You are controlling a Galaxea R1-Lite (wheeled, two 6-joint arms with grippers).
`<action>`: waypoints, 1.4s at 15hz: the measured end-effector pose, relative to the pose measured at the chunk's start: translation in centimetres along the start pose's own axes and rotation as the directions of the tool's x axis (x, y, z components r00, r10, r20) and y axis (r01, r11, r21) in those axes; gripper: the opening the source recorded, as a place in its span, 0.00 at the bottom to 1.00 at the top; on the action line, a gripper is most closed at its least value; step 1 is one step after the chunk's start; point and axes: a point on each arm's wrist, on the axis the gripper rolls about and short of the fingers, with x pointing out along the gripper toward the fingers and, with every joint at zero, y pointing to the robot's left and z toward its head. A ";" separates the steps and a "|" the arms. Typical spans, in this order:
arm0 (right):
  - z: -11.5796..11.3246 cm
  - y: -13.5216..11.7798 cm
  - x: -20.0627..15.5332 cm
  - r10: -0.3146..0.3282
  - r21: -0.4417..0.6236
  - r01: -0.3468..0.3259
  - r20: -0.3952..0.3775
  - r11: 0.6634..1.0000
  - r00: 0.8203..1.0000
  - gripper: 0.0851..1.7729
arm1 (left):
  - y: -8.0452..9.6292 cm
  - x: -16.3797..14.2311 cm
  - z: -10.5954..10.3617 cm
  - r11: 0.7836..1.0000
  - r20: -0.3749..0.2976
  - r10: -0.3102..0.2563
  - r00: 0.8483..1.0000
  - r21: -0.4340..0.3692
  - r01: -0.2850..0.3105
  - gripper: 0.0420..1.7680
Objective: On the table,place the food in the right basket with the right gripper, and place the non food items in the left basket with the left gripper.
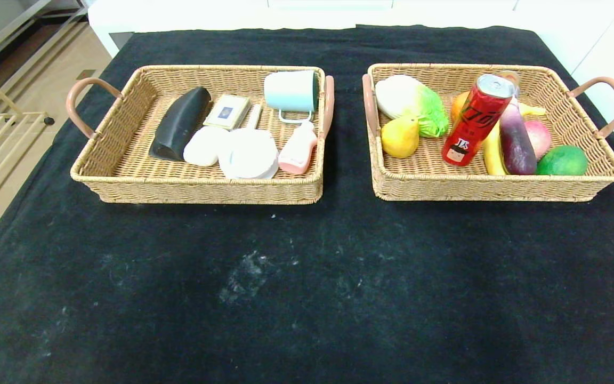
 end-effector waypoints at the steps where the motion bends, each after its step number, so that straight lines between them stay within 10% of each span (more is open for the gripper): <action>1: -0.7 0.4 -0.6 -0.020 0.003 0.020 0.007 1.000 1.000 0.96 | -0.2 -1.0 -0.4 1.000 0.028 -0.008 1.000 0.003 0.008 0.96; 12: -7.6 2.3 -1.9 -0.094 0.077 0.087 0.100 0.993 0.991 0.96 | -2.4 -5.4 -8.4 0.996 0.102 -0.085 0.991 0.012 0.084 0.97; 21: -9.4 0.9 2.6 -0.280 0.119 0.254 0.338 0.960 0.899 0.96 | -1.4 1.4 -16.7 0.995 0.235 0.094 0.967 0.001 -0.097 0.97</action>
